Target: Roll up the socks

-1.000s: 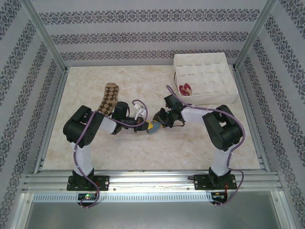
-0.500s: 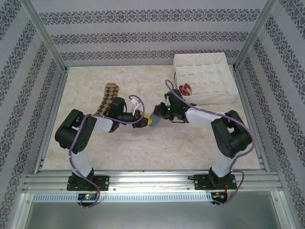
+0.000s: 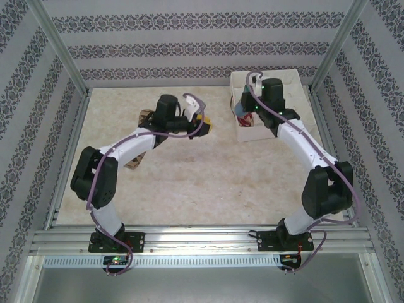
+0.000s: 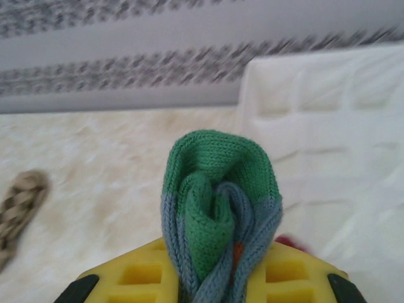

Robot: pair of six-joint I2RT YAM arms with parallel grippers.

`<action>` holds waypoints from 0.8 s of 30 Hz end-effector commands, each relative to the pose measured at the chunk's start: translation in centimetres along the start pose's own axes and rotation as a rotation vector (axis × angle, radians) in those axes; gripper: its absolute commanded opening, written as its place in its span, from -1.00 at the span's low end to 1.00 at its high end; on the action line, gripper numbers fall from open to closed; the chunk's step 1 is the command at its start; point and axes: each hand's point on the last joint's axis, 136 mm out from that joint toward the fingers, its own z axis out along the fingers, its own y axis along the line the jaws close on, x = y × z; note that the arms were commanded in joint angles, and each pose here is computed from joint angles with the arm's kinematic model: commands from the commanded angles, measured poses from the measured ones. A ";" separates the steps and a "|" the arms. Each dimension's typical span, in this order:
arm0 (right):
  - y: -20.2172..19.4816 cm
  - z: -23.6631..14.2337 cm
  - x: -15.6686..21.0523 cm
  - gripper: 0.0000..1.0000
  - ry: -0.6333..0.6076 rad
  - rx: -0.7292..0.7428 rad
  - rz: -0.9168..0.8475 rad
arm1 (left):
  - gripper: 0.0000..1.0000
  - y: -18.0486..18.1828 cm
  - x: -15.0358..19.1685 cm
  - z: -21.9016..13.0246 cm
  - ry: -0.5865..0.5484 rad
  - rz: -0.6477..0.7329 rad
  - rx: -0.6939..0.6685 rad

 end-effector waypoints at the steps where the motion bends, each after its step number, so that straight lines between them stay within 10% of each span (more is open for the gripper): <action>1: -3.5 1.7 -1.4 -0.84 -0.006 0.122 -0.162 | -0.32 1.9 1.5 2.3 0.137 0.002 -0.118; 12: -12.0 6.7 -2.0 -0.83 0.045 0.248 -0.238 | -0.34 1.9 -0.1 13.5 0.217 0.061 -0.095; 24: -15.9 9.4 0.8 -0.83 0.119 0.272 -0.241 | -0.32 4.8 2.8 16.8 0.279 0.036 -0.152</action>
